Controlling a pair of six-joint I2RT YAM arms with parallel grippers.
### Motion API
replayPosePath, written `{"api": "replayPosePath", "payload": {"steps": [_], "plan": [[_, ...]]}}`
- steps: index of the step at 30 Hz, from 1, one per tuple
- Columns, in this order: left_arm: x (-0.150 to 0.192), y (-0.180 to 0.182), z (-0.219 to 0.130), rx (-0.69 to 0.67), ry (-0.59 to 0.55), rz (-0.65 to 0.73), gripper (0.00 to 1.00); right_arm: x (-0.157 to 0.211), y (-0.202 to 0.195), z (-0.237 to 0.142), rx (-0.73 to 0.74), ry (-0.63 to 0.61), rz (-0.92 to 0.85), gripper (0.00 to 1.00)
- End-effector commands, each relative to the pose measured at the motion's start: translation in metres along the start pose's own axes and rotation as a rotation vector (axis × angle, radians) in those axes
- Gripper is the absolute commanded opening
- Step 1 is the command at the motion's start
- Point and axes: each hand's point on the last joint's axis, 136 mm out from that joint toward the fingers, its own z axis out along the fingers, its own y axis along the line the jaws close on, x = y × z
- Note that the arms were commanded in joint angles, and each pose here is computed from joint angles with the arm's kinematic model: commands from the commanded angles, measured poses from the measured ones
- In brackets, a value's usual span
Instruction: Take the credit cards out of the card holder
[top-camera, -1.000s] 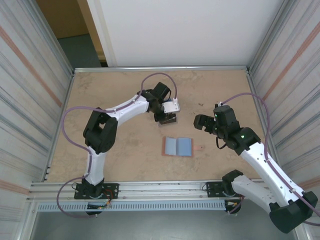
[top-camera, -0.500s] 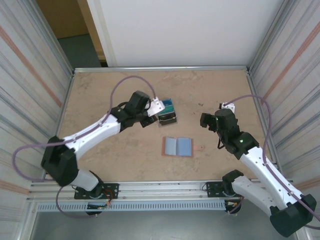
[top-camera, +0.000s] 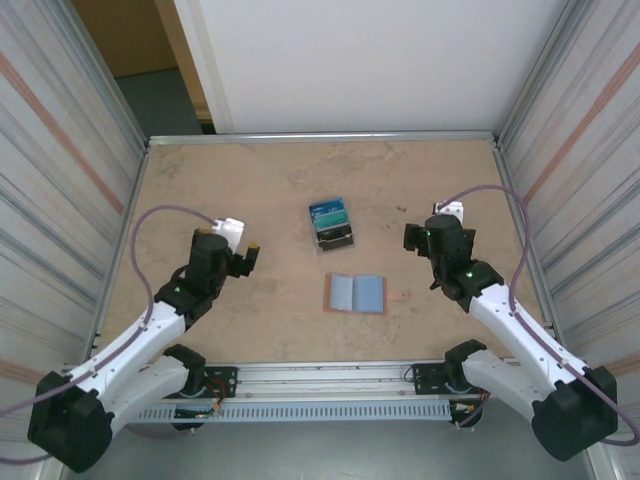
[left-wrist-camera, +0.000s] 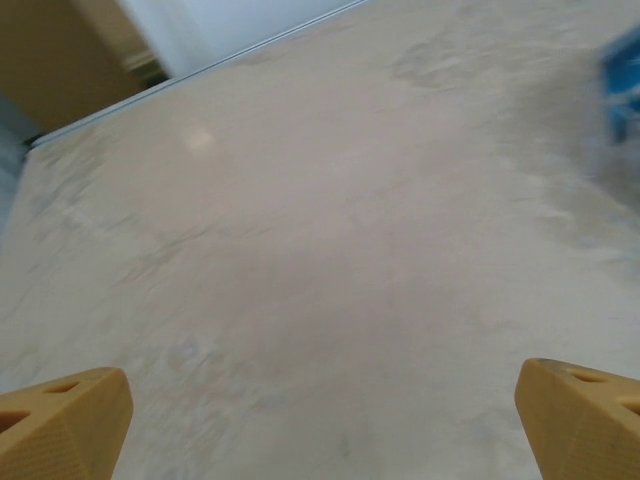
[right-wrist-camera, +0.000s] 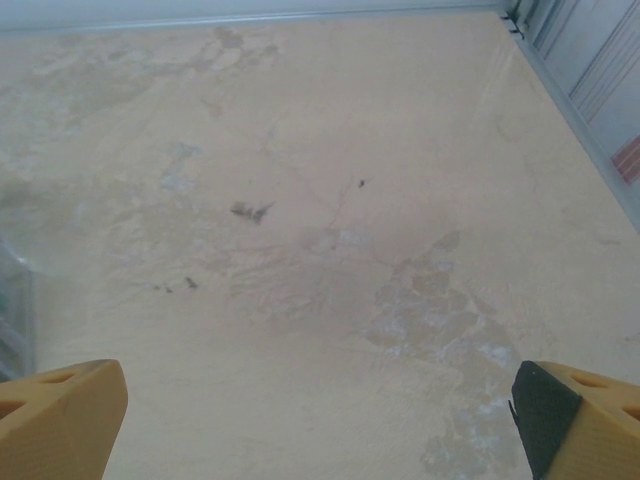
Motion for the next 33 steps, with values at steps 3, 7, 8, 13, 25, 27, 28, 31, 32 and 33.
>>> {"api": "replayPosePath", "payload": {"steps": [3,7,8,13,25,27,28,31,32,33], "plan": [[0.011,0.047,0.0,-0.183,-0.061,-0.124,0.99,-0.012,-0.01,0.011,0.03,-0.071,-0.006,0.99],[0.021,0.064,0.005,-0.229,-0.088,-0.172,0.99,-0.016,-0.02,0.016,0.034,-0.09,0.028,0.99],[0.022,0.068,0.007,-0.229,-0.098,-0.184,0.99,-0.017,-0.021,0.016,0.03,-0.099,0.035,0.99],[0.015,0.072,0.015,-0.212,-0.176,-0.187,0.99,-0.018,-0.026,0.019,0.026,-0.136,0.04,0.99],[0.013,0.048,0.054,-0.112,-0.221,-0.127,0.99,-0.016,-0.041,0.018,0.009,-0.223,0.123,0.99],[0.014,0.045,0.063,-0.106,-0.219,-0.115,0.99,-0.014,-0.045,0.018,0.008,-0.23,0.137,0.99],[0.015,0.043,0.067,-0.099,-0.217,-0.109,0.99,-0.014,-0.046,0.018,0.008,-0.234,0.145,0.99],[0.014,0.038,0.078,-0.083,-0.227,-0.094,0.99,-0.014,-0.05,0.017,0.007,-0.25,0.17,0.99],[0.017,0.039,0.081,-0.091,-0.219,-0.096,0.99,-0.013,-0.051,0.016,0.008,-0.257,0.177,0.99],[0.019,0.039,0.084,-0.093,-0.212,-0.1,0.99,-0.013,-0.052,0.016,0.007,-0.261,0.181,0.99]]}}
